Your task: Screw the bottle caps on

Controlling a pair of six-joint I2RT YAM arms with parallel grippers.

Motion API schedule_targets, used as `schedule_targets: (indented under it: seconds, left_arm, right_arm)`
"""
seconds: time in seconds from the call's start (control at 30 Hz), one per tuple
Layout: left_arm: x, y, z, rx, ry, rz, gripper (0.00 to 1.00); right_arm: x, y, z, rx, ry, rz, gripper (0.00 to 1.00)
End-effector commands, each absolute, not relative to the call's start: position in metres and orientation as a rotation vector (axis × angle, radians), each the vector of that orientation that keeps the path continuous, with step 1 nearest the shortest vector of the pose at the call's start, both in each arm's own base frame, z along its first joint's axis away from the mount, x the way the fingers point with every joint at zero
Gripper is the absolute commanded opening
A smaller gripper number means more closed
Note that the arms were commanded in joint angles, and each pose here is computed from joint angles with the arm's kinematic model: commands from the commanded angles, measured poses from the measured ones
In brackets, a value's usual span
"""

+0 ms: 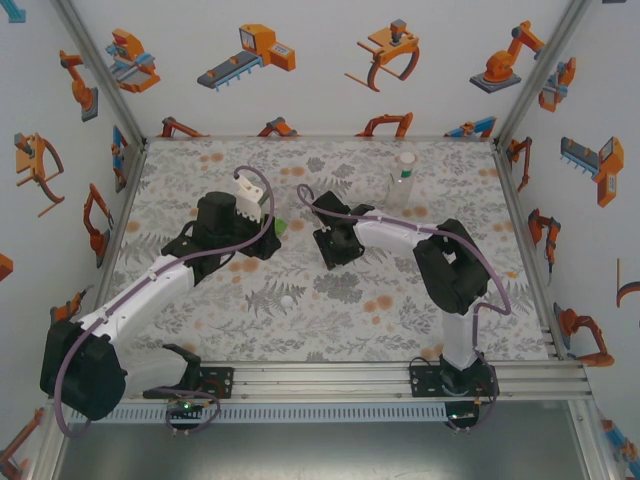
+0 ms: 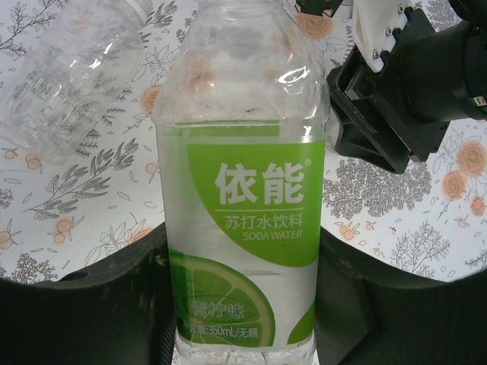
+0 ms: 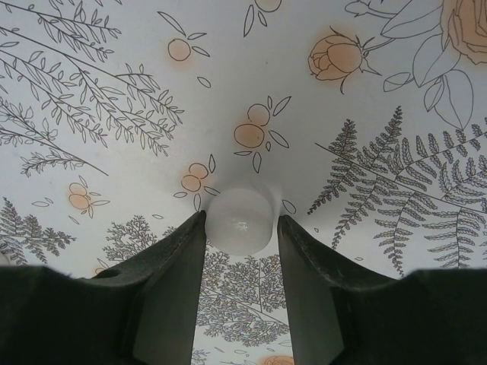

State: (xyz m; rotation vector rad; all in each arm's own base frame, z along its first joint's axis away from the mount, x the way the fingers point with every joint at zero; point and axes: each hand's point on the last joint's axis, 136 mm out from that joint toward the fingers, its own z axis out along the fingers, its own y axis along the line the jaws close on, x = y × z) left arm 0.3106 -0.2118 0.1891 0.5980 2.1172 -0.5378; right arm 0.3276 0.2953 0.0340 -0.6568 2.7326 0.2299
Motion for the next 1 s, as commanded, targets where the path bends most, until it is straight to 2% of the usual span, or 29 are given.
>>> schedule_targets:
  seconds: [0.0, 0.97]
  left_arm:
    - [0.3113, -0.2139, 0.2018, 0.591, 2.083, -0.567, 0.00]
    - [0.3150, -0.2153, 0.2007, 0.592, 2.079, -0.568, 0.00]
  right_arm:
    - [0.3234, 0.2910, 0.0252, -0.707, 2.742, 0.181, 0.43]
    - [0.3189, 0.2973, 0.0194, -0.923, 2.702, 0.198, 0.42]
